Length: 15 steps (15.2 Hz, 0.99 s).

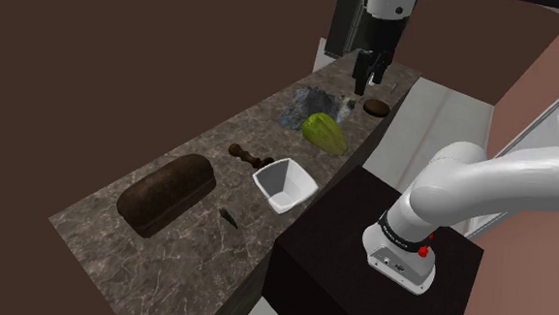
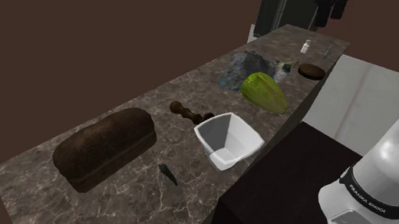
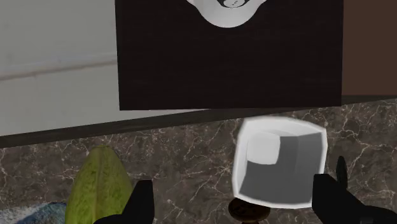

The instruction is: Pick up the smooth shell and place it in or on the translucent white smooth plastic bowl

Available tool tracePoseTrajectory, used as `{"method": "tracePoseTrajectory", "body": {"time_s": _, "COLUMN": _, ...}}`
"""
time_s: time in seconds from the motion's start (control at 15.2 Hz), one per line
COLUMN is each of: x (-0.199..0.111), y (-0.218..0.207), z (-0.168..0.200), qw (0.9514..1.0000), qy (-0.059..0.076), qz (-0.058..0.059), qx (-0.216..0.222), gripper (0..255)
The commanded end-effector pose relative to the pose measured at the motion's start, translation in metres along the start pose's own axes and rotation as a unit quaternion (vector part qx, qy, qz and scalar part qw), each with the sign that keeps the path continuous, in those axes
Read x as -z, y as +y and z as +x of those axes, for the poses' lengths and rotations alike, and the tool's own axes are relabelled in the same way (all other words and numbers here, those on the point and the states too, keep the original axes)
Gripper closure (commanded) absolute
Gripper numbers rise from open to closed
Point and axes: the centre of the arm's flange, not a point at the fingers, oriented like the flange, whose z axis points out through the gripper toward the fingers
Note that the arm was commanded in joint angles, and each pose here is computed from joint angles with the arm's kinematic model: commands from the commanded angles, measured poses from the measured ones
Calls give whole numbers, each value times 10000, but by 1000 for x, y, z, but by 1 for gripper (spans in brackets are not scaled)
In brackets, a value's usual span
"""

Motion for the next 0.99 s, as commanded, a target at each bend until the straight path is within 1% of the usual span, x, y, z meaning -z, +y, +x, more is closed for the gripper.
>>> {"method": "tracePoseTrajectory", "body": {"time_s": 0.0, "x": 0, "y": 0, "z": 0, "qw": 10000, "qy": 0, "qz": 0, "qx": 0, "gripper": 0}}
{"method": "tracePoseTrajectory", "body": {"time_s": 0.92, "x": -126, "y": -114, "z": 79, "qw": 9999, "qy": -60, "qz": -79, "qx": 80, "gripper": 0}}
